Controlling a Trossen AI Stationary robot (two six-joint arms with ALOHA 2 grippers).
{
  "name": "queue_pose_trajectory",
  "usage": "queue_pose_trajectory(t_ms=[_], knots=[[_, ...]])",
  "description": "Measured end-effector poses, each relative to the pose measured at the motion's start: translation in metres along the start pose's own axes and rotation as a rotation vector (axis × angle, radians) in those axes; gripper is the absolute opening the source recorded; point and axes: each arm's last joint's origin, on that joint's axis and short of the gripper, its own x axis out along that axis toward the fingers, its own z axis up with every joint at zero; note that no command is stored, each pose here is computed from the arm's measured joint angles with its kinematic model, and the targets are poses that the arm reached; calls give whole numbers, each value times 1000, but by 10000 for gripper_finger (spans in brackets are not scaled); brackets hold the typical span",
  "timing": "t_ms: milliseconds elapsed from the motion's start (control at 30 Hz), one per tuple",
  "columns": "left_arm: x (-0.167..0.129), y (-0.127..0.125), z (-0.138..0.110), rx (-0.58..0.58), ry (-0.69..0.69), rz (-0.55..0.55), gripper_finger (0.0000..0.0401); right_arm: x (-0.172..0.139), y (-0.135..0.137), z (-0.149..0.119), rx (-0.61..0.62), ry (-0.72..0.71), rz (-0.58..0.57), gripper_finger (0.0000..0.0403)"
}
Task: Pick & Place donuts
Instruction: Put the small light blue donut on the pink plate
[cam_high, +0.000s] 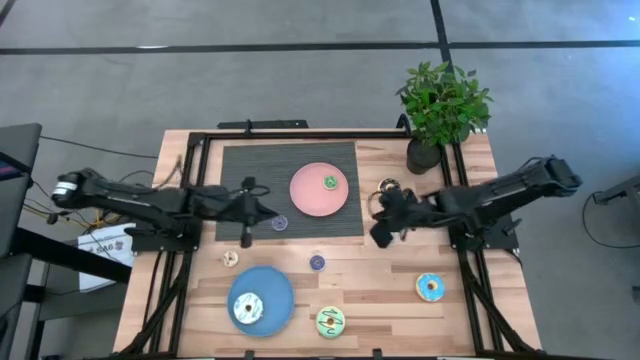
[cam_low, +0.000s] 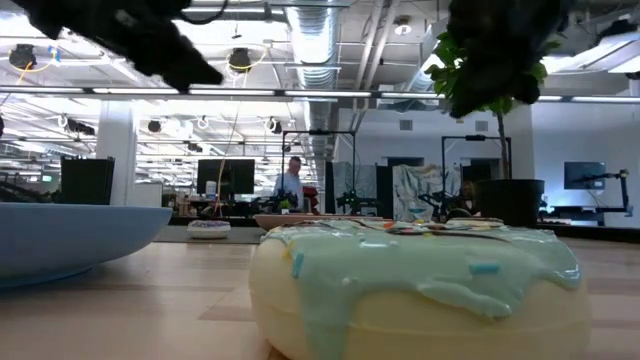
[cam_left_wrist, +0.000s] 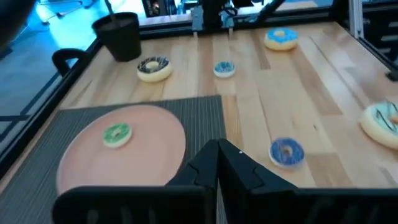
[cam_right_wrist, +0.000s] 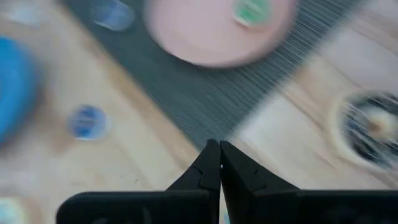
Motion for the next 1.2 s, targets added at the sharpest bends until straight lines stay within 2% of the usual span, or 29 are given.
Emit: queue_pose_trajectory(t_ms=[100, 233, 467, 633, 733, 867, 1033, 1200], knots=[[-20, 4, -4, 2, 36, -16, 0, 5, 4, 9, 48, 103, -120, 5], [-43, 6, -10, -4, 61, -16, 0, 15, 9, 7, 99, 226, -130, 44], [-65, 9, -11, -14, 11, -8, 0, 33, 16, -6, 192, 350, -180, 159], [-70, 10, -10, -22, -14, 6, 0, 47, 23, -16, 188, 426, -212, 251], [-70, 11, -10, -34, -12, 31, 0, 56, 24, -23, 176, 460, -264, 290], [-69, 11, -10, -72, -10, 43, 0, 69, 26, -30, 157, 492, -305, 313], [-69, 11, -10, -80, -11, 44, 0, 83, 16, -42, 156, 525, -348, 314], [-69, 11, -10, -130, -12, 44, 0, 91, 4, -52, 192, 508, -307, 311]])
